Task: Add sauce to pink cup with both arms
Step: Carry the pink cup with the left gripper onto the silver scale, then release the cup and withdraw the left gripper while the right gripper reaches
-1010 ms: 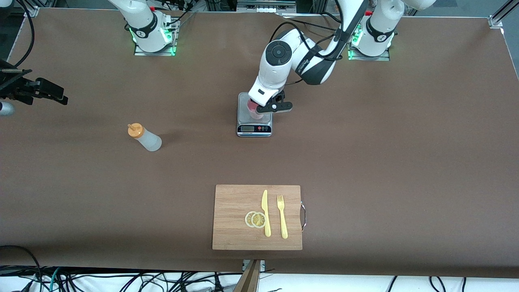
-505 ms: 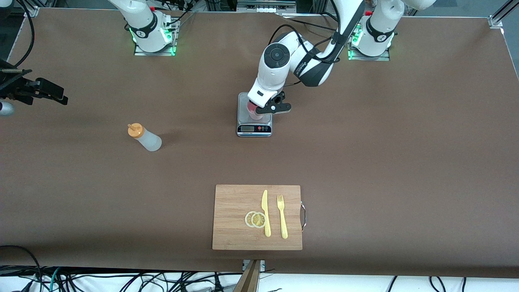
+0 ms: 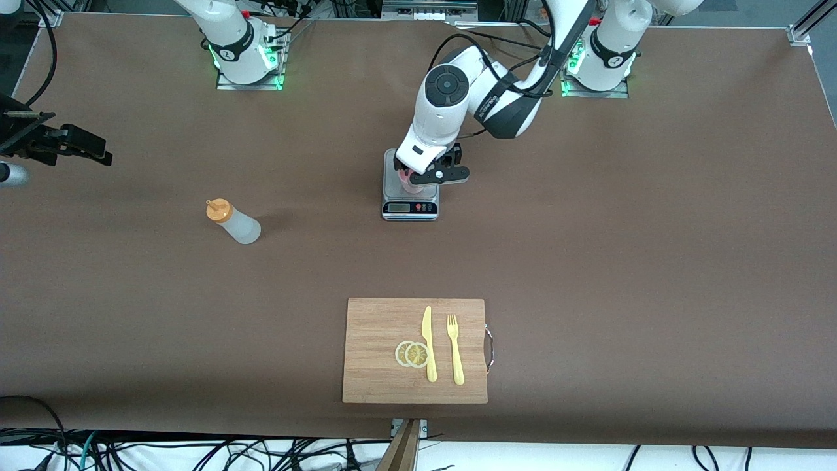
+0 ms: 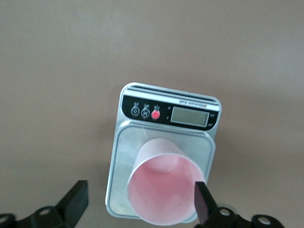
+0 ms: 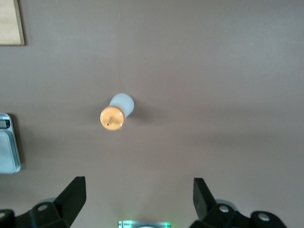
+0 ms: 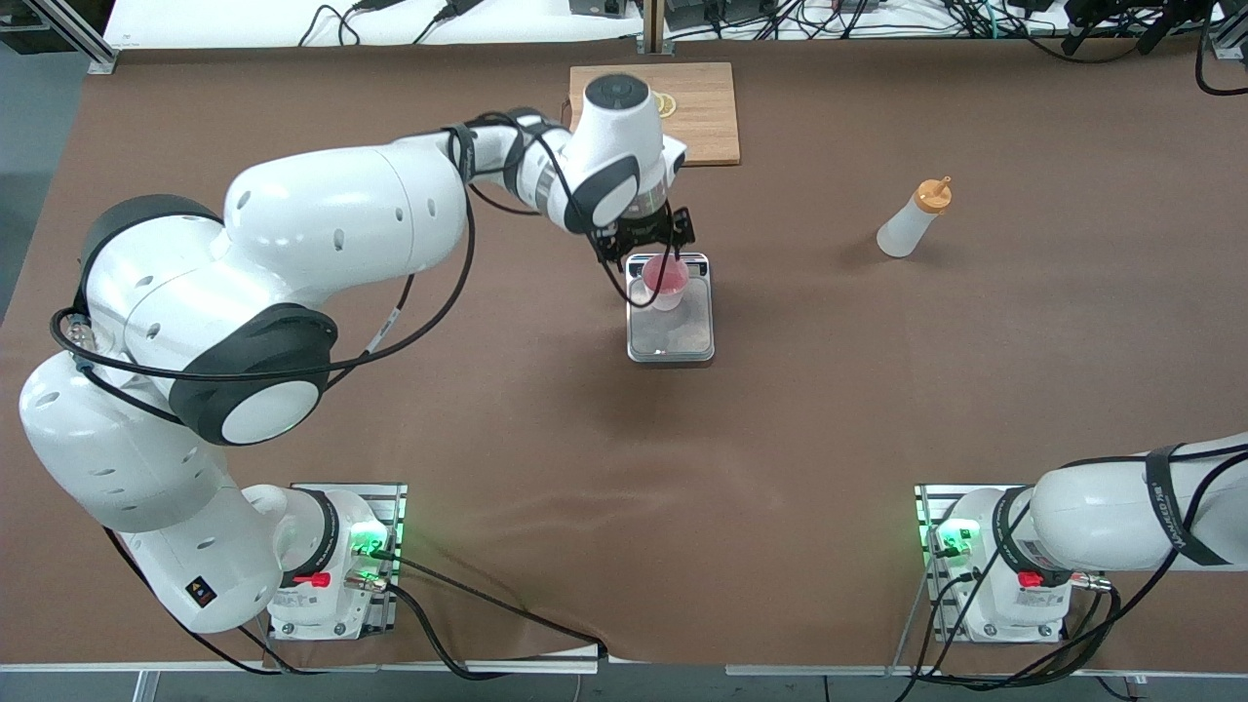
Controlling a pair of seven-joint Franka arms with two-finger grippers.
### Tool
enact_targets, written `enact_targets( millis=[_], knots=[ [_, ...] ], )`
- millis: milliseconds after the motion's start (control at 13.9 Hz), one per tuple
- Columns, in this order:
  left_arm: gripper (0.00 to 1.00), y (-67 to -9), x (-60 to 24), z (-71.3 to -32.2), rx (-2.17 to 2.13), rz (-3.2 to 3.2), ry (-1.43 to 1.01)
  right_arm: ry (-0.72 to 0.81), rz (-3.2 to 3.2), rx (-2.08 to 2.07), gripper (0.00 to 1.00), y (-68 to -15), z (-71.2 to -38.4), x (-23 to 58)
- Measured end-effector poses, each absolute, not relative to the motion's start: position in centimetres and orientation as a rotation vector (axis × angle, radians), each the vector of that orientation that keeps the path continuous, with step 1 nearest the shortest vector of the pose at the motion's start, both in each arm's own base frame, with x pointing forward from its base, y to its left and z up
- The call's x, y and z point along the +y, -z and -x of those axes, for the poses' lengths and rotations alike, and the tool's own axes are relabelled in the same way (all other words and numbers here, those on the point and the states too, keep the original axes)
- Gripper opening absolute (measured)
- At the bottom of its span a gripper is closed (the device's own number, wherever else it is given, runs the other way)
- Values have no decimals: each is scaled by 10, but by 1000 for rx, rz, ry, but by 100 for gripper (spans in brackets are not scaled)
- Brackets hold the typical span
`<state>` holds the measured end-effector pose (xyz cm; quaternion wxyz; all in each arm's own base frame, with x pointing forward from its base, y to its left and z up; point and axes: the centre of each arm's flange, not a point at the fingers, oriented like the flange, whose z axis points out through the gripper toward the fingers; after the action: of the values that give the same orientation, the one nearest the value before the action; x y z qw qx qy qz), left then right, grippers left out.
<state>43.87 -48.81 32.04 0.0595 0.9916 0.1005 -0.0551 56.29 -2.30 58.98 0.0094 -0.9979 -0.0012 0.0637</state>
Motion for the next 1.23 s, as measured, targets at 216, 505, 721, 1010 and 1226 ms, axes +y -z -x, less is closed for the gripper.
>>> enact_targets(
  millis=[216,505,721,1010,1226],
  knots=[
    [100,-367,-469,-478,276,-2983,142,-280,3106,-14,100,-582,-560,-22],
    [100,-428,-409,-536,270,-2956,62,-385,3016,-259,100,-570,-553,-44],
    [100,-460,-345,-568,330,-2941,31,-383,2807,-533,100,-528,-564,-85],
    [100,-497,-227,-608,457,-2916,1,-301,2500,-793,100,-454,-582,-119],
    [100,-533,-155,-616,463,-2924,37,-123,2243,-993,100,-387,-598,-134]
  ],
)
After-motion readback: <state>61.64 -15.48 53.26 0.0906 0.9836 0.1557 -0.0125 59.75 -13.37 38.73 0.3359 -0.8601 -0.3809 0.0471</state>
